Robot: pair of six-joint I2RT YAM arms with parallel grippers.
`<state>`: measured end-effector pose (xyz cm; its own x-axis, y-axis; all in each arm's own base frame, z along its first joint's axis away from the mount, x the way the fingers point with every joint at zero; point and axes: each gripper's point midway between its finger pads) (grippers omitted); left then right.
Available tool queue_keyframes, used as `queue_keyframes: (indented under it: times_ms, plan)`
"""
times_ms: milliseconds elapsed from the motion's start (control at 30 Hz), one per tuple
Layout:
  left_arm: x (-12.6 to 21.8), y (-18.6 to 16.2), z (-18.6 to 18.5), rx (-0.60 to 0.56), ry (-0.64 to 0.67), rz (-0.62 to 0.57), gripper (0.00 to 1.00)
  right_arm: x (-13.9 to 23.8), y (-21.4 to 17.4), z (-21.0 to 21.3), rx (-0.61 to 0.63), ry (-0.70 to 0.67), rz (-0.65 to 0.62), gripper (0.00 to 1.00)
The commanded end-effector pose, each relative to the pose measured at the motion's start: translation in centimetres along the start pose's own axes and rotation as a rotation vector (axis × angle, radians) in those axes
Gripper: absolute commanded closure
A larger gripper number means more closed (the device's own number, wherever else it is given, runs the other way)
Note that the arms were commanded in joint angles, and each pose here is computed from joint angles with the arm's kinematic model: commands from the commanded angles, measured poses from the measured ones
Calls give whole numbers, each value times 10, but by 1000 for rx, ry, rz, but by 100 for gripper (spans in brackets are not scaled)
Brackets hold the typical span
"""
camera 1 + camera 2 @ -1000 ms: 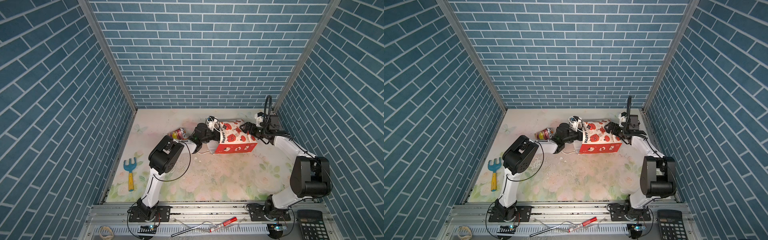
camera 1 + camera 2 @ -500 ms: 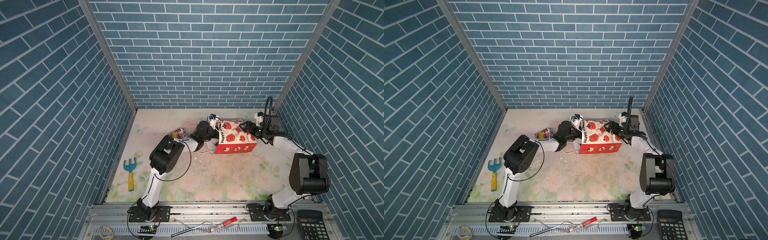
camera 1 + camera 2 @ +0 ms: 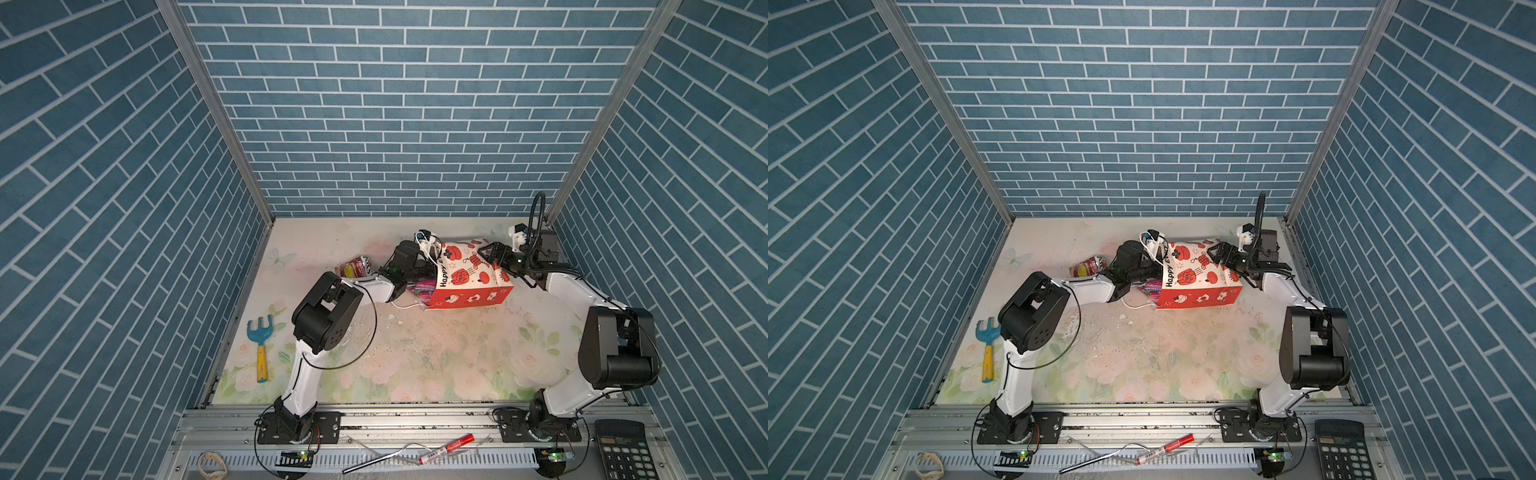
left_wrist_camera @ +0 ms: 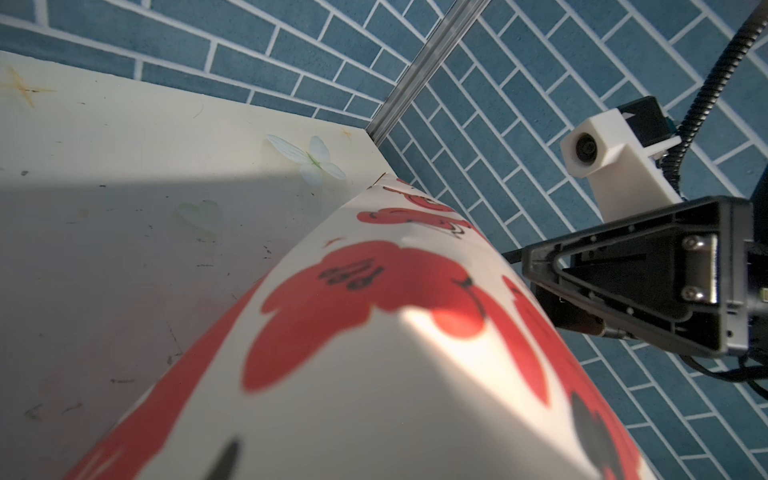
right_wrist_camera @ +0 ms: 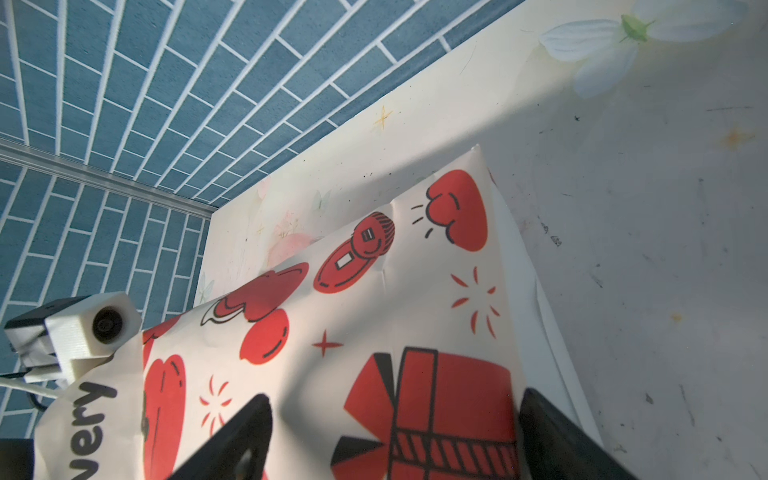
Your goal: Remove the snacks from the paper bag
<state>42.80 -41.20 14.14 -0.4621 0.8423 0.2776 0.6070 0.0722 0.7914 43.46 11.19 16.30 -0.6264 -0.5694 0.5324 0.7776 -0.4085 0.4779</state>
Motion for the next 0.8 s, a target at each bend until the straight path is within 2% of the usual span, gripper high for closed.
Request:
queue_keyframes:
  times_ms: [0, 367, 767]
  plan:
    - [11, 19, -15, -59, 1, -43, 100, -3, -10, 13, -19, 51, 52, 8]
    - [31, 39, -26, -100, 26, -68, 100, 1, -13, 11, -10, 36, 54, 8]
    - [55, 31, -9, -162, 184, -19, 100, 6, -8, 14, 3, 19, 42, 9]
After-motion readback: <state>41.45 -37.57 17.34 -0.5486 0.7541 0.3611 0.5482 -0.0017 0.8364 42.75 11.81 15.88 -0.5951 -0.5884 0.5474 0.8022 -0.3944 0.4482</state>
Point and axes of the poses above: each gripper's point midway between its finger pads, its own x axis back along the fingers, its own z axis along the line the jaws close on, y = z × x, and after that the axes turned 6 degrees about -x, right-handed
